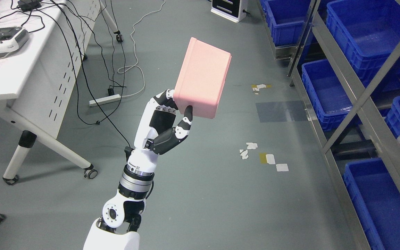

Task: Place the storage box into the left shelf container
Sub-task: 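Hold the pink box aloft in the left hand while turning toward the shelf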

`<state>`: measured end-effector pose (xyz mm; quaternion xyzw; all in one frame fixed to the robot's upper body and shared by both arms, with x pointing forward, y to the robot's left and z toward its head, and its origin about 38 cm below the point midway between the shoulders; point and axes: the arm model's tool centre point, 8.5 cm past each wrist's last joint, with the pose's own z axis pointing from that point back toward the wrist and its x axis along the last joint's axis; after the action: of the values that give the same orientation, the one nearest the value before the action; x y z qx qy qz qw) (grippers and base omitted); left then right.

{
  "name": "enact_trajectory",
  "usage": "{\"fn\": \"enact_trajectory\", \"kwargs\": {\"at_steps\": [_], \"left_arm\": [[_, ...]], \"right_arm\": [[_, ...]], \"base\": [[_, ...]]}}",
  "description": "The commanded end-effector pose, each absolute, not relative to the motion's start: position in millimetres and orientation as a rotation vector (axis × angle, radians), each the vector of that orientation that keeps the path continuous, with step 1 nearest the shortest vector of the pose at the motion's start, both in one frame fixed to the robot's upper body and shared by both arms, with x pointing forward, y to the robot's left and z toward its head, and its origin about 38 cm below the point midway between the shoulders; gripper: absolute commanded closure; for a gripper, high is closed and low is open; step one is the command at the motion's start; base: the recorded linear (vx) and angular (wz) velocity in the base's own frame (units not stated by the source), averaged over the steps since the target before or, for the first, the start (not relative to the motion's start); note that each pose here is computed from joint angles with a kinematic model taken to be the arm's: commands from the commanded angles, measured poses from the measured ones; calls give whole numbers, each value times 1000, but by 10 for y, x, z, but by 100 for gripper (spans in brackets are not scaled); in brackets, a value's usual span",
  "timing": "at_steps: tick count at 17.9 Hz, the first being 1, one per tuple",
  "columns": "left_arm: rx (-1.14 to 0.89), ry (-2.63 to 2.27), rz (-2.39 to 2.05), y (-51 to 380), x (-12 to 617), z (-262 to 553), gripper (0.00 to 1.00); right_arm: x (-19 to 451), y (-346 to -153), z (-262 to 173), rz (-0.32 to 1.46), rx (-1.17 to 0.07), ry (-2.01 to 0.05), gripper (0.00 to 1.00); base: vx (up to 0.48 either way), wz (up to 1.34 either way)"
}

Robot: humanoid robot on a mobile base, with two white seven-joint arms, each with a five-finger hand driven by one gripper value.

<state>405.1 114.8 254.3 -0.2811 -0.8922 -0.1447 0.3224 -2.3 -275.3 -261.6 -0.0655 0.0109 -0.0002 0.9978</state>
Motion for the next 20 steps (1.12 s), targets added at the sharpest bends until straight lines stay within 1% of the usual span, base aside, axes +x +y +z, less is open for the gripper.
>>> {"fn": "enact_trajectory", "kwargs": {"at_steps": [1, 8, 20], "left_arm": [[-714, -2347, -389, 1229, 4059, 2547, 97], [-705, -2332, -374, 1261, 4046, 2474, 97], [-708, -2318, -370, 1252, 4021, 2410, 97]], "right_arm": [[-21, -2865, -2608, -3, -148, 13, 0], [-21, -2865, -2608, -3, -148, 13, 0], [-21, -2865, -2608, -3, -148, 13, 0]], "base": [[247, 38], [311, -75], [363, 28]]}}
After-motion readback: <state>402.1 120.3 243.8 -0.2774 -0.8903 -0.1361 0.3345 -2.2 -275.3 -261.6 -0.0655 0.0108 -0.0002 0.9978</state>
